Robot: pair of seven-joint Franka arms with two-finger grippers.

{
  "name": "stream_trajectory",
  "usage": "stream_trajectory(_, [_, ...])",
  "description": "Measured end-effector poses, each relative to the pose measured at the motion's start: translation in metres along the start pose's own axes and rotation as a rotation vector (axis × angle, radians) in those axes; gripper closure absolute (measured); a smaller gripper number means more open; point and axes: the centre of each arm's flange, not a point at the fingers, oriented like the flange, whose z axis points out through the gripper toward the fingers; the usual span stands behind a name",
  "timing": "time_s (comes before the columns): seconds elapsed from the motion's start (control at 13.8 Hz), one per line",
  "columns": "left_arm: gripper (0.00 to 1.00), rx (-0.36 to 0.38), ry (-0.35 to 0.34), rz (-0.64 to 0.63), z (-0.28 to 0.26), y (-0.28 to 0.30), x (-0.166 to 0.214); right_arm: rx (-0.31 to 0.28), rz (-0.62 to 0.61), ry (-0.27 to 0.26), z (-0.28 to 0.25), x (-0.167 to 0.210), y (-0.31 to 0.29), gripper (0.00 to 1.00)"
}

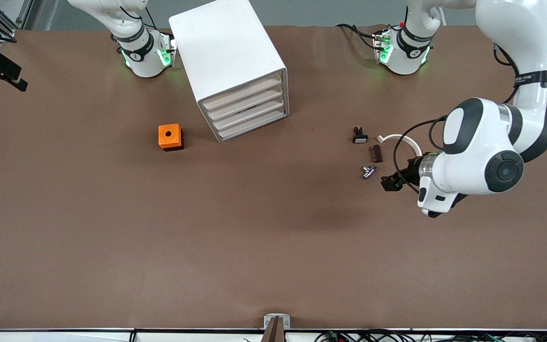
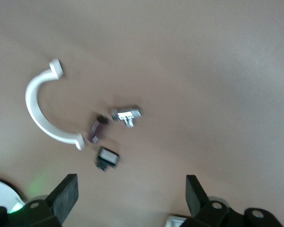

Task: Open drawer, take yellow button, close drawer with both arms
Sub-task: 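Reach the left gripper toward the drawer front of the white cabinet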

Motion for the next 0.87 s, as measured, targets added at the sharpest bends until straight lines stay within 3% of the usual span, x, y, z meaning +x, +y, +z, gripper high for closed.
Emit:
stream_trajectory(0.36, [0.0,0.051,-0.161,-0.229,0.018,0.037,-0.046,0.0,0.0,0.0,0.0,0.0,0.0,0.0])
stream_trajectory(0.65, [0.0,0.068,-0.335,-0.469,0.043,0.062,-0.067,0.0,0.001,0.0,0.0,0.0,0.0,0.0])
stream_trajectory(0.87, [0.0,0.149,-0.451,-0.686,0.07,0.072,-0.071,0.0,0.001,-0.001,0.0,0.0,0.001,0.0])
